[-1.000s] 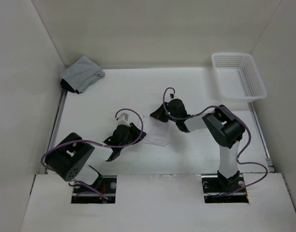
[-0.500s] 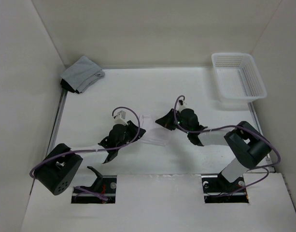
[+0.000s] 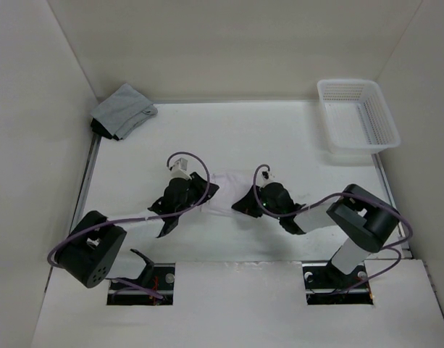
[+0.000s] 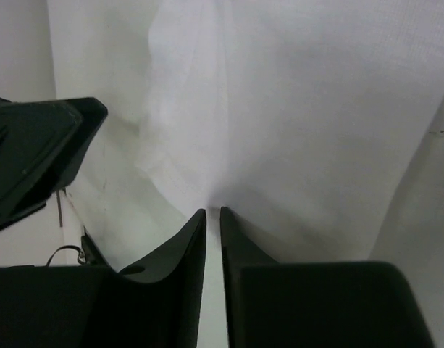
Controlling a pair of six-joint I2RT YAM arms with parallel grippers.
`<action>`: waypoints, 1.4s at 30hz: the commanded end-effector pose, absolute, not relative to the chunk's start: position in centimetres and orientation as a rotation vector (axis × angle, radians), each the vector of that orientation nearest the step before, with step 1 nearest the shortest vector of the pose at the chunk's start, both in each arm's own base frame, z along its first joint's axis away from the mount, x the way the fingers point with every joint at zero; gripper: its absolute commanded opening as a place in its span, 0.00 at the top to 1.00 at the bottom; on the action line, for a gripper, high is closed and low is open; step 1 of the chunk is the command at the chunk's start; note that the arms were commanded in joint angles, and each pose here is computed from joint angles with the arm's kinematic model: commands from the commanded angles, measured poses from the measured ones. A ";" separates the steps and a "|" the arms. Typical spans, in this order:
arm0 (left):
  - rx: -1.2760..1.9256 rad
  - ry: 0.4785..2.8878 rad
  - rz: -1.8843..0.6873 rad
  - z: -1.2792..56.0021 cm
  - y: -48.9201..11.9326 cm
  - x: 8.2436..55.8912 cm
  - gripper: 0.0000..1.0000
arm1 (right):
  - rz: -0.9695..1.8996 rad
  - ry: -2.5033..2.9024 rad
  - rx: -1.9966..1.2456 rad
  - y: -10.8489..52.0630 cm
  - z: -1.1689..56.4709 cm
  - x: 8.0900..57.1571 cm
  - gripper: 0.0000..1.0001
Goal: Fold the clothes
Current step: Fold the tank top
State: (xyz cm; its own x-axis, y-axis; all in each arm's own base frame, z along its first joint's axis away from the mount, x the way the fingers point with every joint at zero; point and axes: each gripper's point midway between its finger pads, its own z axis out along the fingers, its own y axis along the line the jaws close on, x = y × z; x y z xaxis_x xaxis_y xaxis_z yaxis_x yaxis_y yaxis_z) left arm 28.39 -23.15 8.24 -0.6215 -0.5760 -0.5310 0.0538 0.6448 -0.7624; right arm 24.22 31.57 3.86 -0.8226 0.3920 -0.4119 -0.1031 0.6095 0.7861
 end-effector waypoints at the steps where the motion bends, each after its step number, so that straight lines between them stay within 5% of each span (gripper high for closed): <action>1: -0.437 1.942 -0.996 11.3 -21.5 29.7 0.73 | 1.188 2.170 0.188 31.8 6.6 24.5 0.75; 6: -0.510 1.893 -0.895 12.4 -17.4 30.4 0.65 | 1.225 2.011 0.086 31.1 13.0 24.5 0.51; 18: -0.583 1.894 -0.682 12.6 -10.3 29.0 0.44 | 0.680 1.680 0.408 14.8 18.0 32.0 0.27; 24: -0.646 1.964 -0.627 11.3 -8.6 28.9 0.44 | 0.584 1.621 0.563 9.5 15.4 31.9 0.23; 42: -0.503 2.017 -0.619 11.1 -11.9 29.7 0.47 | 0.631 1.632 0.550 10.0 15.5 31.7 0.22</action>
State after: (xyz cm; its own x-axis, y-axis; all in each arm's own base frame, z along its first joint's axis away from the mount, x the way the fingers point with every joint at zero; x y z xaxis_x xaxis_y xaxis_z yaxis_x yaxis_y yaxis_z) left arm 27.99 -11.23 8.21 -0.5358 -0.5824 -0.6113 -0.1725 0.7843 -0.5960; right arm 31.20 9.88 13.77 -0.1865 0.6486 -0.7379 0.0412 0.7556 0.6538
